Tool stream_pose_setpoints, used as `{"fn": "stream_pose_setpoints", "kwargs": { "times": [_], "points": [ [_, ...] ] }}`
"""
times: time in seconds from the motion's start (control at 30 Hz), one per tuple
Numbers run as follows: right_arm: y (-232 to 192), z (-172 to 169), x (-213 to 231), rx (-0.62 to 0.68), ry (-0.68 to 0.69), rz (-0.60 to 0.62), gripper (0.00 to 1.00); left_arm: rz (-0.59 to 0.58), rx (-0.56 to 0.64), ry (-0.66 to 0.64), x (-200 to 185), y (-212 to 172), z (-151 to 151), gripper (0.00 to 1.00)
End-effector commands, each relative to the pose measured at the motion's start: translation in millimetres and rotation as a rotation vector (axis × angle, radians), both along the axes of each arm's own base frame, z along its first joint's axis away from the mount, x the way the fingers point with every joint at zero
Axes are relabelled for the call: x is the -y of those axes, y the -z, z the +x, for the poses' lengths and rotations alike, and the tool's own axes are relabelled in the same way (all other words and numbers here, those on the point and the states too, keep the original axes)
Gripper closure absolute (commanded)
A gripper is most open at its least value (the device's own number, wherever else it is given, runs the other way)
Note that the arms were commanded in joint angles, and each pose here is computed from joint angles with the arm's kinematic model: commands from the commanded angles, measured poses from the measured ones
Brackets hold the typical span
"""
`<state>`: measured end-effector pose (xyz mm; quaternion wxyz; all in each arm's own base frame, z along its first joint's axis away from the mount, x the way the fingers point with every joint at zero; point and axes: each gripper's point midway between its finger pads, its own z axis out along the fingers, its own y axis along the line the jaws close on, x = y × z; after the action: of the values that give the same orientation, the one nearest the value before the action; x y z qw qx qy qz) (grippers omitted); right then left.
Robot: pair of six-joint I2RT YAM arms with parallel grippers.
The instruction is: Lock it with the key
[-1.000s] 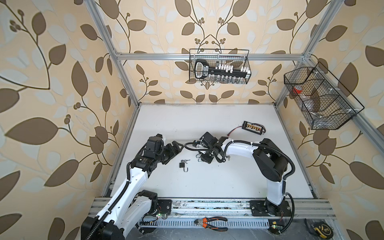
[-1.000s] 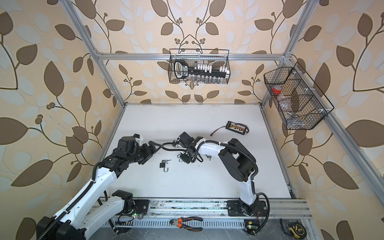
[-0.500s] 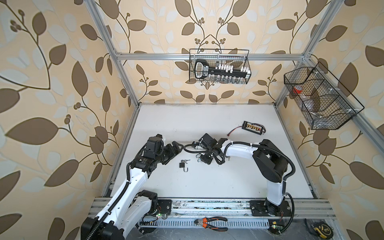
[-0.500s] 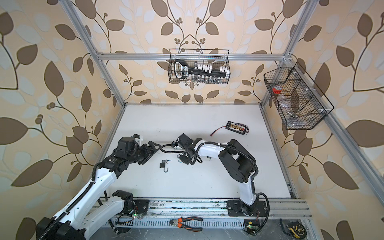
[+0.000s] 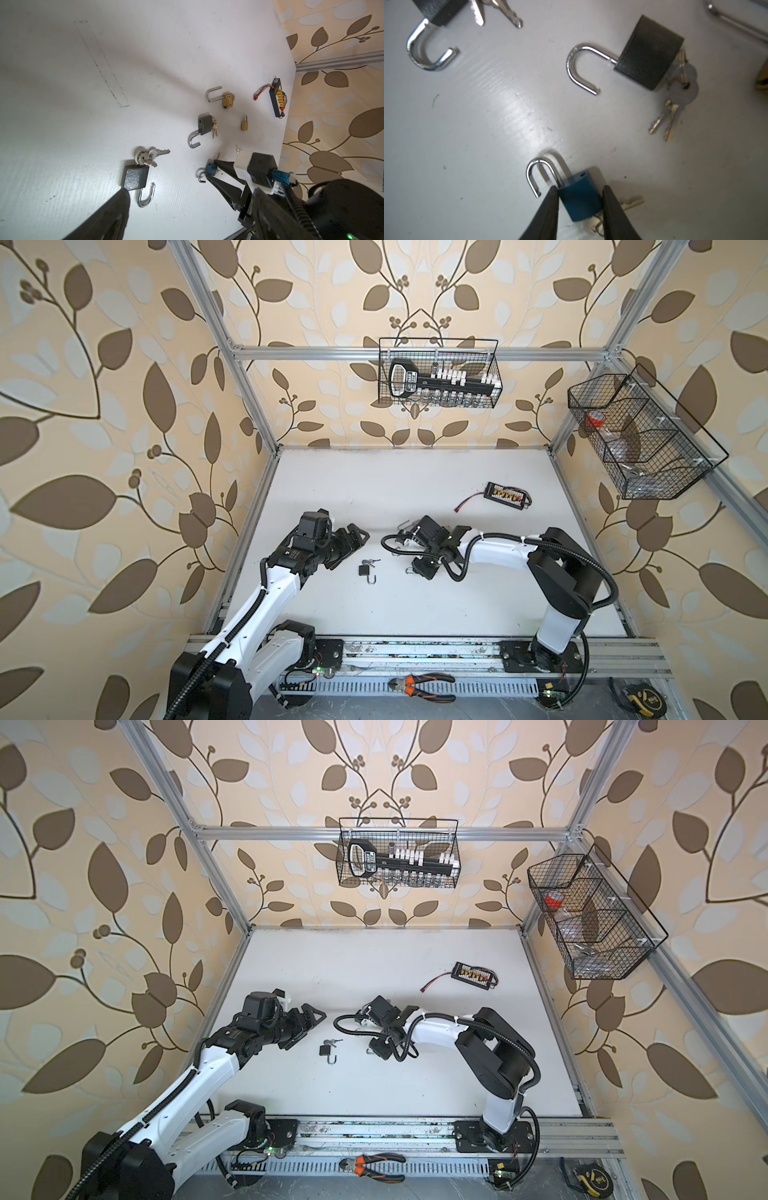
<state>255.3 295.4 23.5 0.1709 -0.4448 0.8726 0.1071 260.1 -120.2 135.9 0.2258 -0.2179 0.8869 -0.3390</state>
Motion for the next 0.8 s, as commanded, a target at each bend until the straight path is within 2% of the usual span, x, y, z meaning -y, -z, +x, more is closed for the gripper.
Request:
{"fn": "stream_pose_setpoints", "kwargs": {
  "times": [0.0,0.27,0.47,0.77],
  "points": [
    [-22,8,-10,0.042,-0.004,0.1,0.63,-0.016,0.082,-0.013,-2,-24,8,0.09],
    [-21,15,-13,0.055,-0.06,0.082,0.56,-0.092,0.059,-0.064,-14,-21,7,0.09],
    [-13,15,-15,0.048,-0.088,0.062,0.52,-0.091,0.064,-0.074,-19,-22,3,0.09],
    [2,18,-13,0.031,-0.101,0.01,0.51,-0.092,0.059,-0.065,-18,-20,1,0.09]
  ]
}}
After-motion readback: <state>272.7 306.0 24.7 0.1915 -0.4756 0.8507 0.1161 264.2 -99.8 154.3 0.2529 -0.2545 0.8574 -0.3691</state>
